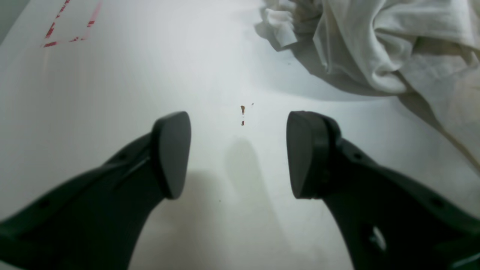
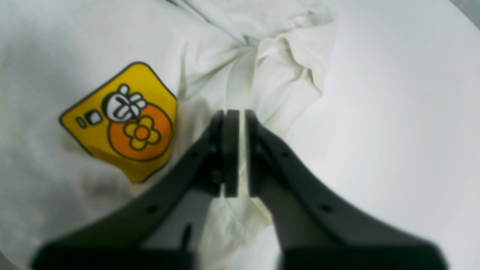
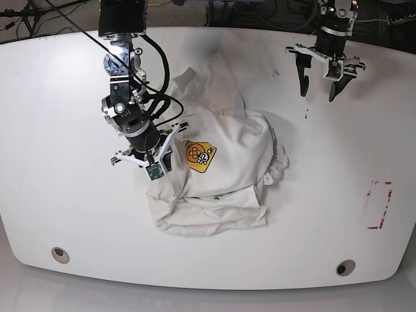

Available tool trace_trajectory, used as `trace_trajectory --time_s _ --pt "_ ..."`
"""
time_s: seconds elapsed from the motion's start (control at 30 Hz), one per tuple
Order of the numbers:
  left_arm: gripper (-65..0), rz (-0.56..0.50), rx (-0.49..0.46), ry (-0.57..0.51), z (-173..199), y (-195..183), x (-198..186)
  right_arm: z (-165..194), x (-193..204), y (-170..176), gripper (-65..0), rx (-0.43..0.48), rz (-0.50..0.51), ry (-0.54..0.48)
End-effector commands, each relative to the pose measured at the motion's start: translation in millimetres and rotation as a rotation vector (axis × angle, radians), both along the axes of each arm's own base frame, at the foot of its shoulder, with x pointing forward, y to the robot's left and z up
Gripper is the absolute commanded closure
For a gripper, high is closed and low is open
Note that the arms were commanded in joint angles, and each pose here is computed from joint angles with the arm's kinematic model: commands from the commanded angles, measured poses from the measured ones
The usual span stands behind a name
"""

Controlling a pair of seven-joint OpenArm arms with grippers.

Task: Fold the T-shirt properly

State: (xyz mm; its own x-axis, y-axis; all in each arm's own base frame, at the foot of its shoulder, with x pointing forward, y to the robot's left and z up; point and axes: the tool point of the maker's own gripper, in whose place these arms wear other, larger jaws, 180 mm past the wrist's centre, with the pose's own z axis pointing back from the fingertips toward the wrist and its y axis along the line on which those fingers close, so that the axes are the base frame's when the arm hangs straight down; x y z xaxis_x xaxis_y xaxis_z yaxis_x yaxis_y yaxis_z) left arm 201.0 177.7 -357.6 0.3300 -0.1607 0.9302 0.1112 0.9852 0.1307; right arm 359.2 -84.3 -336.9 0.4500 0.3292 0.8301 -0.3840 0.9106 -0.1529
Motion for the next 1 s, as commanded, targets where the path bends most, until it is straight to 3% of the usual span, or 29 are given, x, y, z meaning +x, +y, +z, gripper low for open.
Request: trace_trajectory --time_s 0.0,0.1,0.2,0.4,0.7,0.97 --pt "-38.3 -0.003 0.001 -0.04 11 0 2 17 9 1 -21.7 0.026 -0.003 -0.059" --pt "-38.3 -0.003 0.001 -0.04 11 0 2 18 8 -1 -37.4 0.031 -0.011 -0.062" --pt "-38.3 -0.003 0.001 -0.04 11 0 2 16 6 -14 -44.2 0.044 -0.055 -0.055" --pt "-38.3 -0.005 0.0 -0.055 16 -1 5 20 7 -44 -45.3 0.221 -0.193 -0.065" --pt "-38.3 -0.006 -0.001 -0.056 17 -2 5 -6 -9 -65 -45.3 0.469 -0.264 0.04" --pt "-38.3 -0.008 0.001 -0.055 16 -1 5 -34 -29 -56 -45.0 0.624 -0.275 0.136"
